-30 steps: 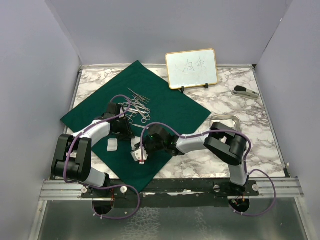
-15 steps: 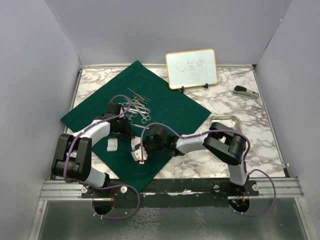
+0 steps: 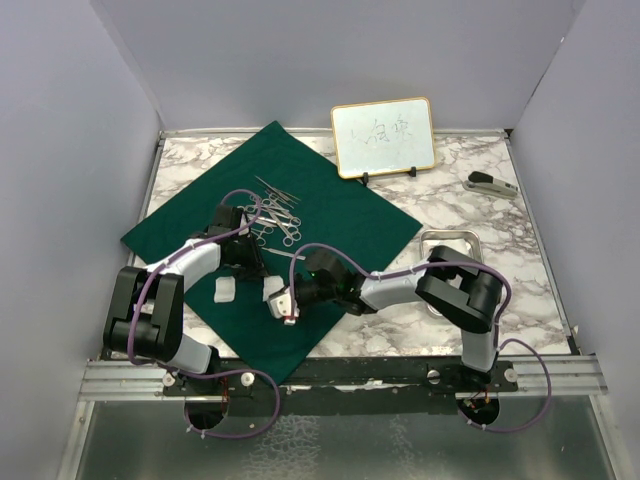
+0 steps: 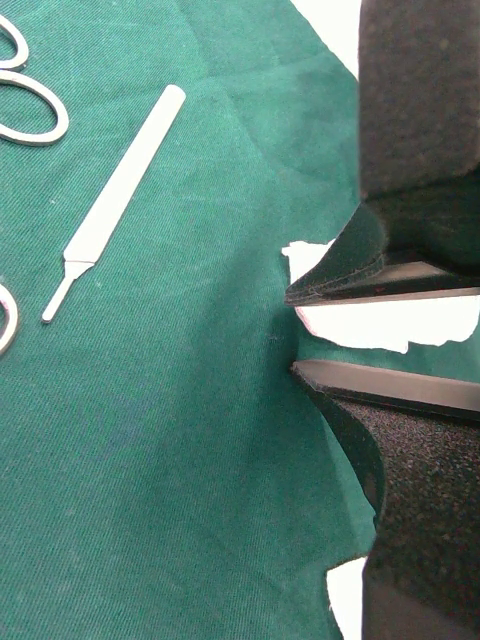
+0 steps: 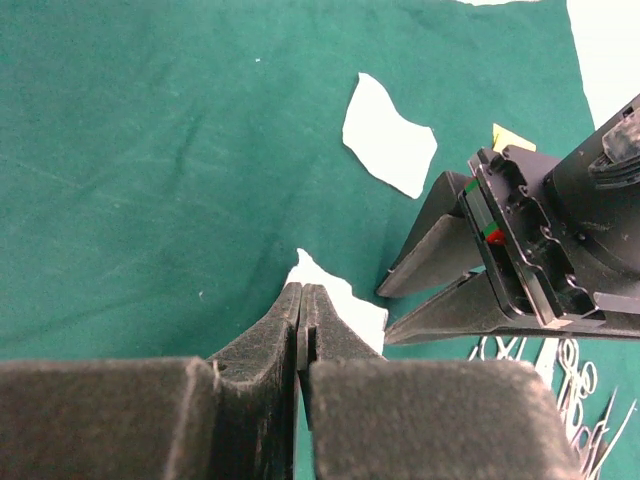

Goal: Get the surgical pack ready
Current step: Adjust the medical item in the surgical kit.

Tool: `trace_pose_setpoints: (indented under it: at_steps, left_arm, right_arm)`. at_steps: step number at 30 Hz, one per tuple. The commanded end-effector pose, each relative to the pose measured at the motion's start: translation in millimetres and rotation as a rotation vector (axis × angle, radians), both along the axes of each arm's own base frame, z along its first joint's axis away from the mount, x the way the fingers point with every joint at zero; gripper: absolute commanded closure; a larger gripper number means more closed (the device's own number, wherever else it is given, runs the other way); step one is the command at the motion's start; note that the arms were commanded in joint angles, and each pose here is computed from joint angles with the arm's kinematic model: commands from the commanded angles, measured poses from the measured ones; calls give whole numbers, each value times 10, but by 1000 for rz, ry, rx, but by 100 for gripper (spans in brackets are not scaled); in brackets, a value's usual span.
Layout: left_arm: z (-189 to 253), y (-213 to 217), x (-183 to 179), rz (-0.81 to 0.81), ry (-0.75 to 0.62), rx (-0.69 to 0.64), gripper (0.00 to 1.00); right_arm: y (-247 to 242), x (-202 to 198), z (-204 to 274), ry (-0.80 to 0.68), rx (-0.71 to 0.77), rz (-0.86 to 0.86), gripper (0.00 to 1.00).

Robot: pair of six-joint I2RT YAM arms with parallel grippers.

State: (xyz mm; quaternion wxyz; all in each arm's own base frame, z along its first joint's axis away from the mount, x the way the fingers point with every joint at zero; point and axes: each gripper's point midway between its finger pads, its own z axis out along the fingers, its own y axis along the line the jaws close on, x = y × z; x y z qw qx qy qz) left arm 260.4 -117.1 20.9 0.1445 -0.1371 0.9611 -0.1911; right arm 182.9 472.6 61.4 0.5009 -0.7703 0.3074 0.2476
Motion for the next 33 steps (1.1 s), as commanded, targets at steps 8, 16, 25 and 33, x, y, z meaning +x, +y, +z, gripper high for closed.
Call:
trace_pose_setpoints:
  at_steps: [8,16,25,33]
  left_arm:
    - [-207,63,-75,-18,37,51,68]
    - [294,52,135,-35,-160,38,51]
    - [832,32,151,15,-324,-15,40]
    - [1152,91,182,22,-394,10,38]
  right_arm:
    - [57,10,-139,31,21,0,99]
    - [-61,-68,315,252,91,-128,41]
    - [-435,-183,522,995,171,-603,40]
    - [-385,35,292,1662,153,-1028,53]
